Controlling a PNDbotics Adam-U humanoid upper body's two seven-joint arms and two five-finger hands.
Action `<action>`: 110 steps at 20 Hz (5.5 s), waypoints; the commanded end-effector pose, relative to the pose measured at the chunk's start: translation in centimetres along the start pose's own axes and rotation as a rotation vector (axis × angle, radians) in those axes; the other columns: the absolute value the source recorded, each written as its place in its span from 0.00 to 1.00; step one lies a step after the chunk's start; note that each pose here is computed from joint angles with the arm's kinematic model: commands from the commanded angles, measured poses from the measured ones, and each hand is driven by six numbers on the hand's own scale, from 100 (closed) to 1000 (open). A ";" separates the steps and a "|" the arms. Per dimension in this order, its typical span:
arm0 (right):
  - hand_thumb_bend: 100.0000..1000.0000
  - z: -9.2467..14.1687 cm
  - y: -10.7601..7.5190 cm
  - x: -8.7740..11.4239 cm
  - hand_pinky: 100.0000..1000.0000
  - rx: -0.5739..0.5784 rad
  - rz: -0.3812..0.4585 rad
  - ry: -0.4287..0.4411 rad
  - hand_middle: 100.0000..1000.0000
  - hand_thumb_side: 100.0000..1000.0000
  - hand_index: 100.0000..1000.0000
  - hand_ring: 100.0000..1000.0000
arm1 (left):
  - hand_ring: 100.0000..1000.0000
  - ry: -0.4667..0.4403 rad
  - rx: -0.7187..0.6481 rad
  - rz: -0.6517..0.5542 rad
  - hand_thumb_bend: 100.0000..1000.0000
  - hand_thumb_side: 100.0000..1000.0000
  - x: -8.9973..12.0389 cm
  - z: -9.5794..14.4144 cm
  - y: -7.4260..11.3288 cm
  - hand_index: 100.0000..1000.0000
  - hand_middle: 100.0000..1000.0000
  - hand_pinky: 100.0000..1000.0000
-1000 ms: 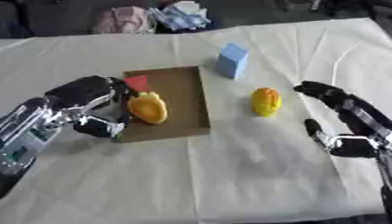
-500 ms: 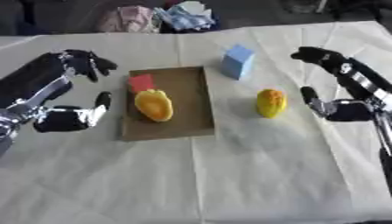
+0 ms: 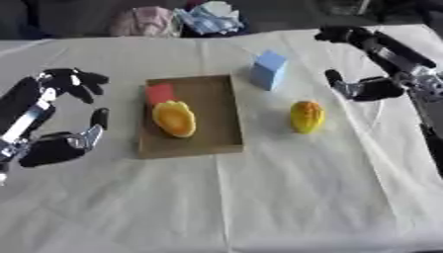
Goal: Pick up objects on the table and place them in the box.
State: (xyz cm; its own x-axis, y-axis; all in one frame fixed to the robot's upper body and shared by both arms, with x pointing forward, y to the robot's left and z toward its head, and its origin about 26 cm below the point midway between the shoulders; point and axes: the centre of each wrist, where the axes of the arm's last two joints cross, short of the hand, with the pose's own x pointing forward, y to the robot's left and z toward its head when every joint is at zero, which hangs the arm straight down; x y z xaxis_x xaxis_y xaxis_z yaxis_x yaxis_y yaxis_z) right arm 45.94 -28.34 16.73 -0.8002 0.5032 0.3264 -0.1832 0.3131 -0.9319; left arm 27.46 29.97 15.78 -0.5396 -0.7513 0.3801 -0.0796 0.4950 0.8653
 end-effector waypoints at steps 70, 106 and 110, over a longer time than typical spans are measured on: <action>0.00 -2.8 0.8 -2.2 0.94 0.614 0.218 -0.017 0.88 0.36 1.00 0.94 | 0.52 0.173 0.036 0.156 0.00 0.52 0.1 2.7 -3.3 0.82 0.57 0.60; 0.00 -1.3 3.4 -4.3 0.62 0.190 0.397 0.189 0.47 0.14 0.71 0.51 | 0.52 0.172 0.034 0.174 0.00 0.51 0.2 2.8 -3.7 0.82 0.57 0.62; 0.00 -1.2 3.5 -4.3 0.47 0.088 0.399 0.166 0.33 0.12 0.58 0.35 | 0.52 0.173 0.036 0.175 0.00 0.50 0.2 2.8 -3.7 0.82 0.57 0.62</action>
State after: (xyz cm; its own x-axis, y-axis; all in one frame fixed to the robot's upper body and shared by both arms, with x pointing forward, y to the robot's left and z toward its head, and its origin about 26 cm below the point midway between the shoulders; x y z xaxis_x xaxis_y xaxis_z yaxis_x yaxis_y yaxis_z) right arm 49.26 -27.85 11.16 -0.7241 0.6892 -0.0269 0.0241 -0.0136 -0.9996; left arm 25.42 29.06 11.03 -0.3816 -0.7083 0.5939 -0.0113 0.6460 0.7633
